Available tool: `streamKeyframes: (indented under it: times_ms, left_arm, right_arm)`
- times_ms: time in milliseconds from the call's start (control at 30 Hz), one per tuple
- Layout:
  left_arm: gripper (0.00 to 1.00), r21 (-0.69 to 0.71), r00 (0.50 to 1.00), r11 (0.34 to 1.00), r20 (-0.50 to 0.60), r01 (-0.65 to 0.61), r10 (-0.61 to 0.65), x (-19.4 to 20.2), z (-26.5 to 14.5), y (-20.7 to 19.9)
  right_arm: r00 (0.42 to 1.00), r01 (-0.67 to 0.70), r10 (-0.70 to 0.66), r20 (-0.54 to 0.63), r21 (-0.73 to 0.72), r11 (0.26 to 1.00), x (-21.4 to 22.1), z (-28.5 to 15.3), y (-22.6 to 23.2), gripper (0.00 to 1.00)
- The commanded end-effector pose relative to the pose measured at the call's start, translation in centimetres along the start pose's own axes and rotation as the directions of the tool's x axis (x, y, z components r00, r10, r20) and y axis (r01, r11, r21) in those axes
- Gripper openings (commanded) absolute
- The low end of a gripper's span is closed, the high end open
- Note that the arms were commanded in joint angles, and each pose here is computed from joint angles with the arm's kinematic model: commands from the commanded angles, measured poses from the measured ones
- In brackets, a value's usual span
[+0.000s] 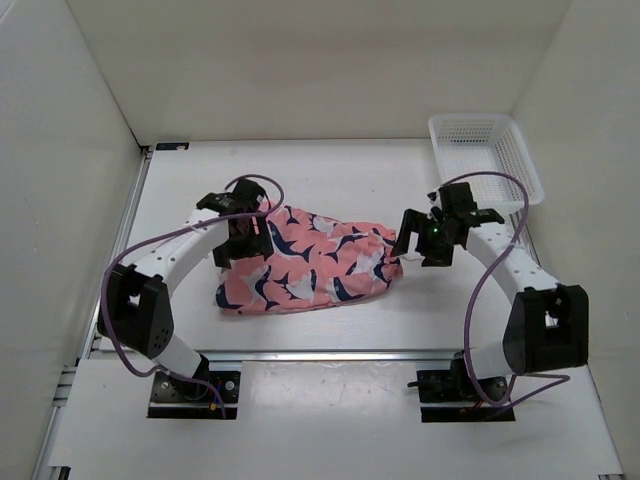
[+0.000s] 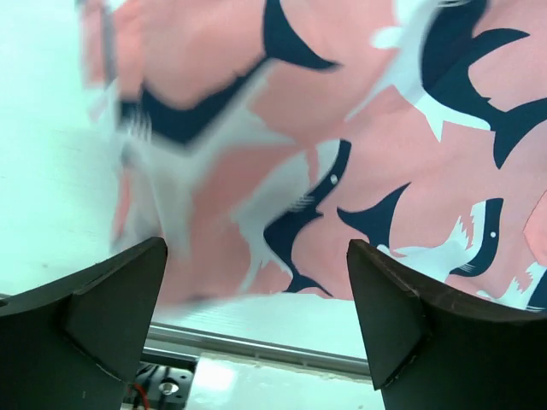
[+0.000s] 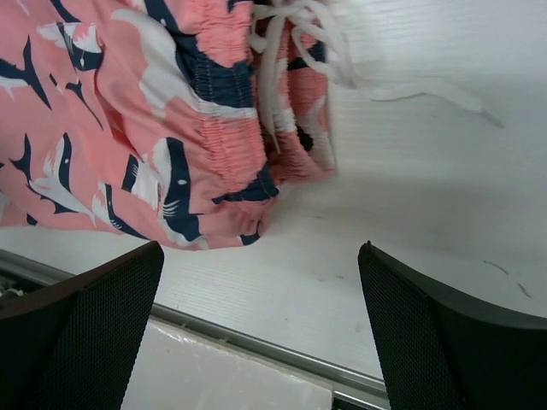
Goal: Fold and stack the shorts
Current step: Fold the shorts
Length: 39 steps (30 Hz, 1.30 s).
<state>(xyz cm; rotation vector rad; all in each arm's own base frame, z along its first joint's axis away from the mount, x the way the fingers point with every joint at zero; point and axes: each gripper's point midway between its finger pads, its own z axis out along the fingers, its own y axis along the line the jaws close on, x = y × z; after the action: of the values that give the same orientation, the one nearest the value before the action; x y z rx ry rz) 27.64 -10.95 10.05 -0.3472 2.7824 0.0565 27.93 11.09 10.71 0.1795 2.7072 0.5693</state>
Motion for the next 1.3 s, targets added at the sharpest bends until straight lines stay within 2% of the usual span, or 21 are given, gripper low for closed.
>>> streamKeyframes:
  times_ms: [0,233,367,500,533,633,667,733,767,833,867,1000,1133,1200,1233,1267]
  left_arm:
    - [0.99,-0.036,0.999,0.999,0.031,-0.016,0.017,-1.4,-1.6,1.1]
    - [0.99,0.015,0.990,0.998,0.122,0.067,-0.068,-4.4,-5.5,2.5]
    - [0.99,0.024,0.990,0.996,0.109,0.089,-0.091,-4.6,-5.4,3.1]
    - [0.92,0.092,0.991,0.991,0.086,0.093,-0.101,-4.5,-4.7,2.1]
    - [0.91,0.103,0.991,0.990,0.088,0.093,-0.103,-4.8,-4.6,2.2]
    - [0.91,0.116,0.990,0.989,0.091,0.093,-0.104,-4.9,-4.7,1.9]
    - [0.91,0.116,0.990,0.989,0.091,0.093,-0.104,-4.9,-4.7,1.9]
    - [0.91,0.116,0.990,0.989,0.091,0.093,-0.104,-5.1,-4.4,1.8]
    - [0.91,0.106,0.991,0.990,0.085,0.095,-0.104,-5.2,-4.1,2.1]
    - [0.91,0.108,0.990,0.988,0.079,0.108,-0.117,-5.5,-3.7,2.3]
    - [0.91,0.108,0.990,0.987,0.066,0.115,-0.122,-5.6,-3.4,2.6]
    - [0.91,0.143,0.987,0.979,0.054,0.142,-0.151,-6.1,-3.0,2.6]
    - [0.91,0.158,0.989,0.977,0.027,0.141,-0.147,-6.3,-1.8,1.8]
    - [0.91,0.164,0.988,0.975,0.001,0.151,-0.153,-6.2,-0.4,1.2]
    - [0.89,0.178,0.989,0.972,-0.023,0.151,-0.149,-5.9,0.2,0.8]
    - [0.85,0.188,0.988,0.970,-0.014,0.153,-0.153,-6.2,0.6,0.2]
  right_arm:
    - [0.997,0.076,-0.075,0.024,-0.076,0.994,-1.5,0.5,2.1,0.99]
    - [0.995,0.092,-0.095,-0.035,-0.070,0.993,-1.8,5.2,1.7,0.99]
    - [0.991,0.111,-0.116,-0.064,-0.069,0.991,-1.5,7.3,1.7,0.98]
    - [0.993,0.092,-0.096,-0.064,-0.069,0.993,-1.4,8.6,1.3,0.86]
    - [0.994,0.083,-0.087,-0.064,-0.068,0.994,-1.4,8.6,1.4,0.77]
    - [0.996,0.062,-0.066,-0.061,-0.058,0.996,-1.2,9.3,1.0,0.65]
    - [0.995,0.055,-0.059,-0.080,-0.042,0.998,-0.6,9.7,0.4,0.54]
    - [0.996,0.037,-0.040,-0.077,-0.041,0.998,-0.5,10.1,0.3,0.42]
    - [0.997,0.038,-0.040,-0.073,-0.032,0.999,-0.6,10.2,0.2,0.27]
    - [0.997,0.025,-0.025,-0.067,0.008,1.000,-0.5,10.3,-0.6,0.13]
    - [0.999,0.006,-0.005,-0.048,0.035,0.999,-0.8,9.6,-0.7,0.01]
    - [1.000,-0.003,-0.001,0.016,0.213,0.977,-2.2,6.7,-2.8,0.00]
    - [0.992,0.016,-0.053,0.117,0.295,0.955,-4.6,2.1,-2.8,0.00]
    - [0.991,0.037,-0.075,0.106,0.323,0.946,-4.7,0.9,-2.6,0.00]
    - [0.985,0.044,-0.096,0.145,0.327,0.944,-6.1,-0.5,-2.0,0.00]
    - [0.984,0.060,-0.115,0.134,0.357,0.932,-6.1,-1.2,-2.1,0.00]
